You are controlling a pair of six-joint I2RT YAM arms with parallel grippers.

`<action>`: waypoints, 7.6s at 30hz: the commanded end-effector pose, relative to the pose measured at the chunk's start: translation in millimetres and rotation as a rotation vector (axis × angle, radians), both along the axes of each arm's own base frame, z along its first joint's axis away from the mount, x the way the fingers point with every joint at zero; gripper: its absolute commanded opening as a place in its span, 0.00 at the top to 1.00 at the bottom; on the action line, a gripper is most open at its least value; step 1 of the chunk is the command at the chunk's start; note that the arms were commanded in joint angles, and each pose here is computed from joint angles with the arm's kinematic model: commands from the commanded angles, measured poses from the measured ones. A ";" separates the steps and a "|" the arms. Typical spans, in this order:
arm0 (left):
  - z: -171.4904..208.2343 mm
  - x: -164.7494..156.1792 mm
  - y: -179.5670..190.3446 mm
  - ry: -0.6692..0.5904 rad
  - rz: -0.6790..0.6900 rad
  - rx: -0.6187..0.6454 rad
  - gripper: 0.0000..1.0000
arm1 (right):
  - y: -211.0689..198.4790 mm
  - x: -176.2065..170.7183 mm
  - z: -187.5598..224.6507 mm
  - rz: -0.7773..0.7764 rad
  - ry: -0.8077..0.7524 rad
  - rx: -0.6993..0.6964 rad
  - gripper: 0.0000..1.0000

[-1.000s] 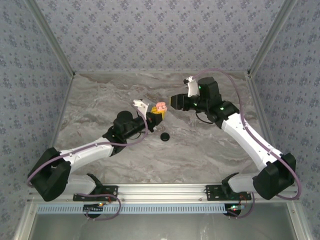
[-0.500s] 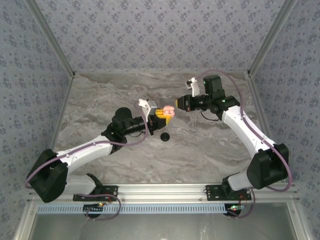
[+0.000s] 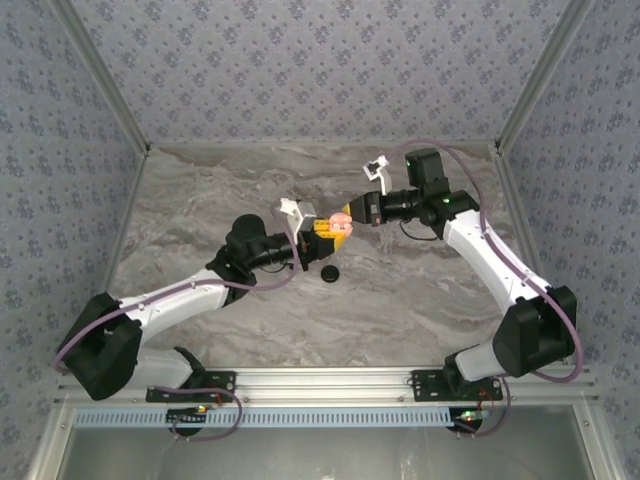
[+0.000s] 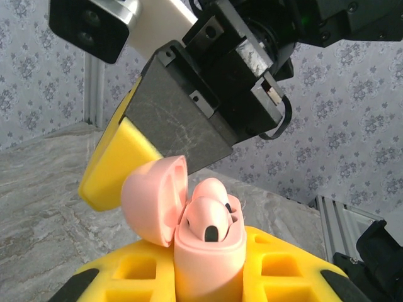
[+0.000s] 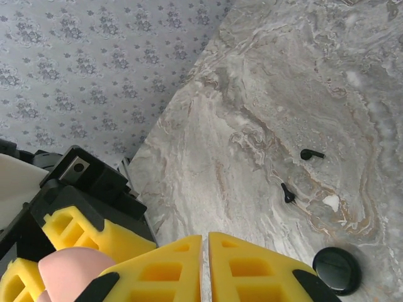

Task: Insert wireless bluetooth earbuds into charging case

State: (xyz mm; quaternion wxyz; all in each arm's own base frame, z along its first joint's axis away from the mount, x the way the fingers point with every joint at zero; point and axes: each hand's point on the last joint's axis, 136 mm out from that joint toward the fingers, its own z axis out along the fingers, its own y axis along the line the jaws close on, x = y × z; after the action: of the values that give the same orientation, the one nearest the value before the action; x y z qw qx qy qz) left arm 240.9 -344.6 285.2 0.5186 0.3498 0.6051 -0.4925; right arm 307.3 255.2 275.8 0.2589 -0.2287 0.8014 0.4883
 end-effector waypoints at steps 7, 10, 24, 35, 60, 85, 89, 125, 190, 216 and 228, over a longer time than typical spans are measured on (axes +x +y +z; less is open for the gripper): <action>12.1 16.5 5.7 -0.007 0.070 -0.043 0.94 | 3.8 -23.7 31.9 0.092 -0.072 0.065 0.88; 8.0 21.5 8.3 0.010 0.095 -0.035 0.94 | 3.1 -26.6 31.7 0.095 -0.077 0.065 0.88; -24.0 71.9 21.7 0.200 0.335 0.104 0.91 | -62.6 27.3 -14.4 -0.360 -0.069 -0.270 0.85; -74.5 133.3 41.0 0.548 0.539 0.238 0.90 | -98.1 17.1 -47.4 -0.496 -0.034 -0.399 0.83; -175.6 228.6 23.7 0.812 0.575 0.423 0.90 | -111.3 -21.7 -84.8 -0.523 0.067 -0.416 0.80; -240.7 300.3 12.8 0.939 0.549 0.408 0.88 | -105.3 -26.0 -93.3 -0.526 0.108 -0.414 0.79; -249.4 301.4 16.0 0.959 0.571 0.434 0.79 | -104.7 -25.3 -92.7 -0.529 0.108 -0.412 0.78; -156.2 125.6 79.8 0.873 0.642 0.660 0.52 | -32.0 -10.9 -154.5 -0.263 0.205 -0.478 0.64; -278.2 28.7 59.8 1.134 0.644 0.781 0.89 | 1.0 -18.6 -249.8 -0.024 0.409 -0.738 0.84; -228.0 26.0 63.1 1.161 0.528 0.370 0.53 | 23.0 -6.4 -213.1 -0.036 0.447 -0.471 0.64; -242.8 21.8 48.9 1.224 0.449 0.318 0.53 | 17.9 -14.4 -232.5 -0.033 0.513 -0.484 0.74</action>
State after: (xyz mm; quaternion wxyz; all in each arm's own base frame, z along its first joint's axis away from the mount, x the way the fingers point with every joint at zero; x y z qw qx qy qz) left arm 263.7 -287.5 42.7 0.1252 -0.0565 0.9198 -0.3675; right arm 298.9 275.3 54.0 0.0185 -0.1532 0.9358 0.3168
